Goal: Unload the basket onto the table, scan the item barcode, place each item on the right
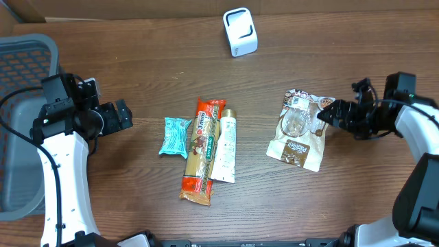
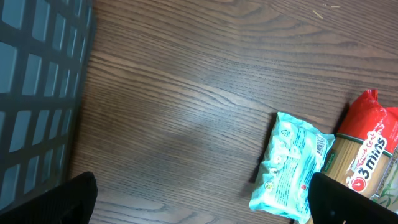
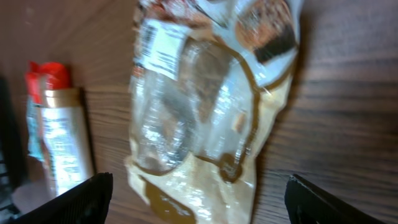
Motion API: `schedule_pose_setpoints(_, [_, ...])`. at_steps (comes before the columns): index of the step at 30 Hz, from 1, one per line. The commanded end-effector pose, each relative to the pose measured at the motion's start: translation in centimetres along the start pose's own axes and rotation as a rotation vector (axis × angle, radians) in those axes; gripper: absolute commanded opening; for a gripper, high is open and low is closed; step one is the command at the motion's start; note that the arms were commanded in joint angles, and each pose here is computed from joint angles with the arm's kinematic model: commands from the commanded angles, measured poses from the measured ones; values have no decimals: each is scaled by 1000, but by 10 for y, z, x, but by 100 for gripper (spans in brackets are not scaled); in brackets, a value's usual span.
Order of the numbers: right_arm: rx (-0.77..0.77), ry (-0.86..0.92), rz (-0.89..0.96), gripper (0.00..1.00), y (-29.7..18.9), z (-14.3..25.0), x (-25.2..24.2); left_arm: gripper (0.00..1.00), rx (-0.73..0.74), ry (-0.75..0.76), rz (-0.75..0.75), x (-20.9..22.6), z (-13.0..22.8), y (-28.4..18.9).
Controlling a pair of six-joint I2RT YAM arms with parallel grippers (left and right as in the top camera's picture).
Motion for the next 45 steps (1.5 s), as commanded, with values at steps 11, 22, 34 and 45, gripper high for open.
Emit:
schedule_pose_setpoints(11, [19,19,-39,89,36,17,-20,100,-9,20,6,-1,-3,-1])
schedule_pose_setpoints(22, [82,60,-172,89,72,41,-19,100,-9,20,6,-1,-3,-1])
schedule_pose_setpoints(34, [158,78,-183,44,149,58,-9,100,-9,20,6,-1,-3,-1])
schedule_pose_setpoints(45, [158,106,-303,4,133,44,10,100,-9,20,6,-1,-3,-1])
Point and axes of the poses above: each gripper's point midway between its finger pads, its own y axis out along the fingers, its own x axis along the line the jaws close on, z = x × y, the point moved 1 cm from there along -y, back along the fingers, and after that the axes turned 4 degrees about y, right-handed, at the moved point
